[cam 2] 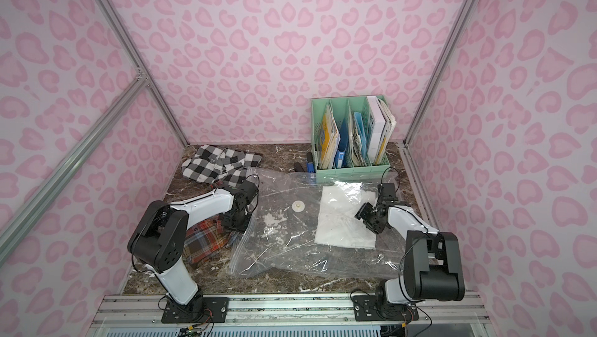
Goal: Take the shirt out of the vacuum bag
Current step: Pick up the shirt from the center of the board.
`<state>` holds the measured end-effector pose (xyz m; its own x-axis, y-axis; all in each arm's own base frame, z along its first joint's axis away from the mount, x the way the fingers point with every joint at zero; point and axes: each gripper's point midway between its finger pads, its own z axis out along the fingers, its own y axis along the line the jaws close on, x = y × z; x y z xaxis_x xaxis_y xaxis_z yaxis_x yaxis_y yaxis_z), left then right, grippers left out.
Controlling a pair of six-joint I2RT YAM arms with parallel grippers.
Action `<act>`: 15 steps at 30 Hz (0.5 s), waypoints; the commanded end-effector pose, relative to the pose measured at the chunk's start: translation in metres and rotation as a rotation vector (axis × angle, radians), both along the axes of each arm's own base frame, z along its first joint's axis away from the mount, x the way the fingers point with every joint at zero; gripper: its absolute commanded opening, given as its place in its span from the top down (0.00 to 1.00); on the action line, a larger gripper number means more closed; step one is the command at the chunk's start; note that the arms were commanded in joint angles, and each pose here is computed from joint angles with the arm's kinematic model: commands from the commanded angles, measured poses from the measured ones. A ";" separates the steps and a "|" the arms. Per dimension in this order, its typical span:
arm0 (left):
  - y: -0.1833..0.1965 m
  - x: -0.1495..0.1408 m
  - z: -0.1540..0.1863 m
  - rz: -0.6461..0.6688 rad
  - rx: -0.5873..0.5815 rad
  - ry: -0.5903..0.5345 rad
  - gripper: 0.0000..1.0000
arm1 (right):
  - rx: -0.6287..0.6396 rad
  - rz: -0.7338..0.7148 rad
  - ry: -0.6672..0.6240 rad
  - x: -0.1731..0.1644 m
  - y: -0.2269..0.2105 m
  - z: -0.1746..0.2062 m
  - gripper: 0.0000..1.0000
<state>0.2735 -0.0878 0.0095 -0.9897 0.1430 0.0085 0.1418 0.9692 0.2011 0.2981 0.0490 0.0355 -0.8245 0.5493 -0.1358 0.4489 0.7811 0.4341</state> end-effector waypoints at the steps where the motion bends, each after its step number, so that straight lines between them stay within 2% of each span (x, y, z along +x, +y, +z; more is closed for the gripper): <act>1: 0.002 0.002 -0.006 -0.011 0.009 0.014 0.90 | 0.004 -0.004 -0.016 0.003 0.000 0.003 0.38; 3: 0.000 0.010 0.003 -0.015 0.007 -0.008 0.95 | 0.002 -0.003 -0.019 0.002 0.000 0.004 0.38; 11: -0.002 0.043 0.063 0.028 -0.118 -0.124 0.96 | -0.009 -0.004 -0.016 -0.002 -0.003 0.003 0.38; 15: 0.003 0.046 0.078 0.049 -0.188 -0.139 0.96 | -0.009 -0.013 -0.017 -0.003 -0.005 0.002 0.38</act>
<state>0.3251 -0.0830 0.0834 -0.9824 0.0687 -0.1740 0.0551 0.9951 0.0818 0.2957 0.0466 0.0380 -0.8174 0.5566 -0.1486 0.4484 0.7767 0.4424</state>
